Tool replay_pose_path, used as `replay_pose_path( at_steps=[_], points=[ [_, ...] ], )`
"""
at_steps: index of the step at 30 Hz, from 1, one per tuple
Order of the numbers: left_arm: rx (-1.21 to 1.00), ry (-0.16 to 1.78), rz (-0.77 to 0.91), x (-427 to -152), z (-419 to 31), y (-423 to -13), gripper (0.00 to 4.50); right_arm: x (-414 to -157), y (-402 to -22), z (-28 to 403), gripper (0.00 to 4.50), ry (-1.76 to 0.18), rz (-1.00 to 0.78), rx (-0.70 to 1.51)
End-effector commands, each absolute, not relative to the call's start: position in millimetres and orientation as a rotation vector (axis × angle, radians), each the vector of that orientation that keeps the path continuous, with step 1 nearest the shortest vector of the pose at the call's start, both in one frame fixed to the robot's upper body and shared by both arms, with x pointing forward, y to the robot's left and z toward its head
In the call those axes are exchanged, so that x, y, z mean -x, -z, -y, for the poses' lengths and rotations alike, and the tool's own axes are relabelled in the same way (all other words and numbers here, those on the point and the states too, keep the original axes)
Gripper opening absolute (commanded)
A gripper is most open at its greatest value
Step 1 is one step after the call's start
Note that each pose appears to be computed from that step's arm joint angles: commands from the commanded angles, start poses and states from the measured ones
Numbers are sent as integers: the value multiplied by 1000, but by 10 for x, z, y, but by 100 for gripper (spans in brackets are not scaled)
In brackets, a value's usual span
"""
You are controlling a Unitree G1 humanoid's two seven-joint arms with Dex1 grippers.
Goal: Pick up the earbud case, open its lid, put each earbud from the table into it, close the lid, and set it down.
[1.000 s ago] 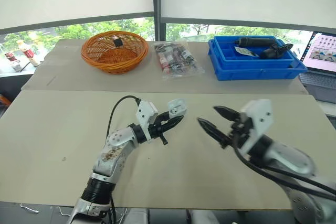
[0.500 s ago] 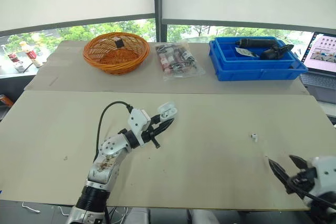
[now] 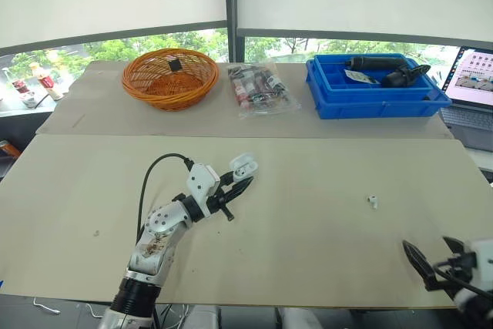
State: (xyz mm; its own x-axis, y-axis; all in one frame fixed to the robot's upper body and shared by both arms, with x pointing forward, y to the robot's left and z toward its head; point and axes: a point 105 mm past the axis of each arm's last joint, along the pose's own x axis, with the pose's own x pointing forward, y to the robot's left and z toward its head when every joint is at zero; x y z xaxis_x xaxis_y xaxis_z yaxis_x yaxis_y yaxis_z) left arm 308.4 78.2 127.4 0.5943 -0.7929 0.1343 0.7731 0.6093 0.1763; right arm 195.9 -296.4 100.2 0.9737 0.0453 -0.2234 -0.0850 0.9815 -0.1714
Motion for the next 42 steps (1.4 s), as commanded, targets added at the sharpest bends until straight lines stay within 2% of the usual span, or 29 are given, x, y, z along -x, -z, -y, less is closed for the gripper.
replay_pose_path(
  at_steps=[1,6,11,16,22,26,34,35,38,42],
  points=[
    [-119,919,256,-3053,-756,-1372,59,-2163,-1124,2816,450,-90,-183,197],
    [-119,925,254,-3030,-735,-1369,59,-2483,-1047,2758,450,-91,-217,181],
    [-118,934,253,-3005,-712,-1364,59,-2695,-982,2762,450,-61,-214,147],
    [-119,937,251,-3002,-709,-1364,59,-2808,-821,2833,450,-2,-240,140],
    [-123,939,251,-3000,-713,-1364,59,-2828,-700,2788,450,4,-273,113],
    [-126,944,251,-2994,-713,-1365,59,-2830,-666,2787,336,29,-296,64],
    [-131,948,249,-2986,-721,-1358,59,-2728,-607,2724,54,-77,-358,126],
    [-132,948,248,-2985,-723,-1357,59,-2722,-632,2705,31,-109,-358,144],
    [-133,947,248,-2970,-729,-1357,59,-2707,-726,2631,31,-194,-344,180],
    [-130,945,242,-2929,-737,-1346,59,-2673,-984,2410,31,-434,-285,329]
  ],
)
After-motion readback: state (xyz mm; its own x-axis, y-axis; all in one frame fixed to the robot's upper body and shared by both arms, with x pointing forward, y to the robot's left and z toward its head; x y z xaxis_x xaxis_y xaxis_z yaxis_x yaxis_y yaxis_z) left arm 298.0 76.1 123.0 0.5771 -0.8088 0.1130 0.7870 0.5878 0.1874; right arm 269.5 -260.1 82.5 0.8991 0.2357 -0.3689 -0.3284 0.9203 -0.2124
